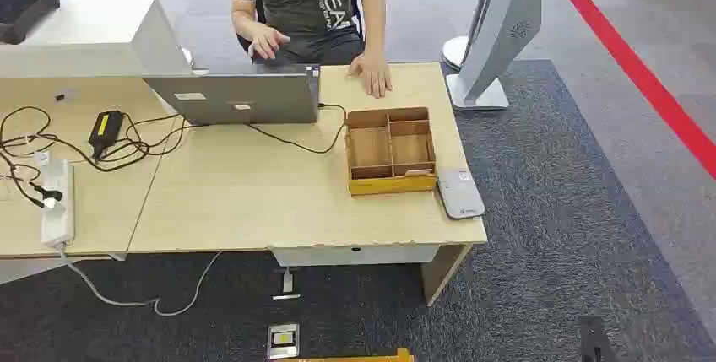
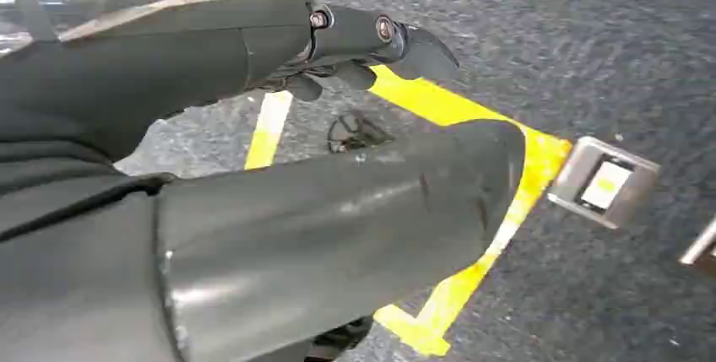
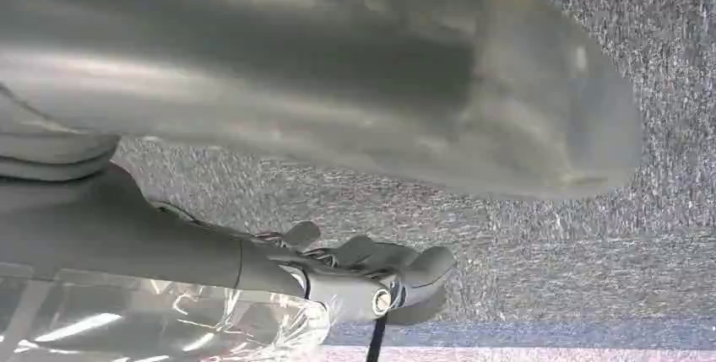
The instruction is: Pass the card to the sensor for recognition and then transmit it.
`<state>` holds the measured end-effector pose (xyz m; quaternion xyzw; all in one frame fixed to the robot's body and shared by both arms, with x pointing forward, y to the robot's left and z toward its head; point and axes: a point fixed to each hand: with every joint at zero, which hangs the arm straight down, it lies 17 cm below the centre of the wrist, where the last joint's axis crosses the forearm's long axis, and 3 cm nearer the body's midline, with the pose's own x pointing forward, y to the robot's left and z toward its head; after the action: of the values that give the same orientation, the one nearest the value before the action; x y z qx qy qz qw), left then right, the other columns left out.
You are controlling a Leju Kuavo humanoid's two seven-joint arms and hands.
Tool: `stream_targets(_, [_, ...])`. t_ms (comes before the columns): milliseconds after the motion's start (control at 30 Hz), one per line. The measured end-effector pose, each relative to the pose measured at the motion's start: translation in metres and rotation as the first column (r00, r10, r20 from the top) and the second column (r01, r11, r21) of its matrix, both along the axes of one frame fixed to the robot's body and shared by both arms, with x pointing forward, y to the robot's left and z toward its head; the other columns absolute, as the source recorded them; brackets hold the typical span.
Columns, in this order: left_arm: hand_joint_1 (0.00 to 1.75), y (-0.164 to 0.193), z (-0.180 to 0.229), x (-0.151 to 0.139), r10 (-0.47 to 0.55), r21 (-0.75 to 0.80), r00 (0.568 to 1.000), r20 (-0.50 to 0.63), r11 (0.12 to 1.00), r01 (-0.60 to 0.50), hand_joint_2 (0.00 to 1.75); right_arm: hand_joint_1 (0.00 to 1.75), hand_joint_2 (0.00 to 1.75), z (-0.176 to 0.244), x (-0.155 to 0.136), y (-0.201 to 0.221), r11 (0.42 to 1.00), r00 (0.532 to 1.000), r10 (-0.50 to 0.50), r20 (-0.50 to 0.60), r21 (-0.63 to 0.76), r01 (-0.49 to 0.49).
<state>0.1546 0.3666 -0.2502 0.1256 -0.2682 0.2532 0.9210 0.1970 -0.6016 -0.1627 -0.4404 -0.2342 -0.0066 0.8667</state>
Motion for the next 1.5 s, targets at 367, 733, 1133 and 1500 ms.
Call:
stream_targets(367, [0.0,-0.001,-0.006,-0.013,0.031,0.001,0.997,-0.074,1.0,-0.031,0.0,0.0,0.0,-0.008,0.0,0.009,0.999,0.999,0.005,-0.034,0.048,-0.003])
stream_targets(733, [0.0,-0.013,-0.01,-0.017,0.031,-0.048,0.995,-0.098,0.998,-0.036,0.0,0.0,0.0,-0.012,0.004,0.016,0.994,1.0,-0.017,0.005,0.106,0.017])
stream_targets(1133, [0.0,-0.014,-0.011,-0.017,0.016,-0.048,0.995,-0.101,0.999,-0.021,0.0,0.0,0.0,0.073,0.092,-0.051,1.0,0.96,0.011,0.279,0.012,-0.015])
stream_targets(1500, [0.0,-0.018,-0.01,-0.014,-0.019,-0.058,0.996,-0.09,0.998,0.013,0.0,0.0,1.75,0.173,0.199,-0.049,0.954,0.881,0.299,0.367,-0.138,-0.266])
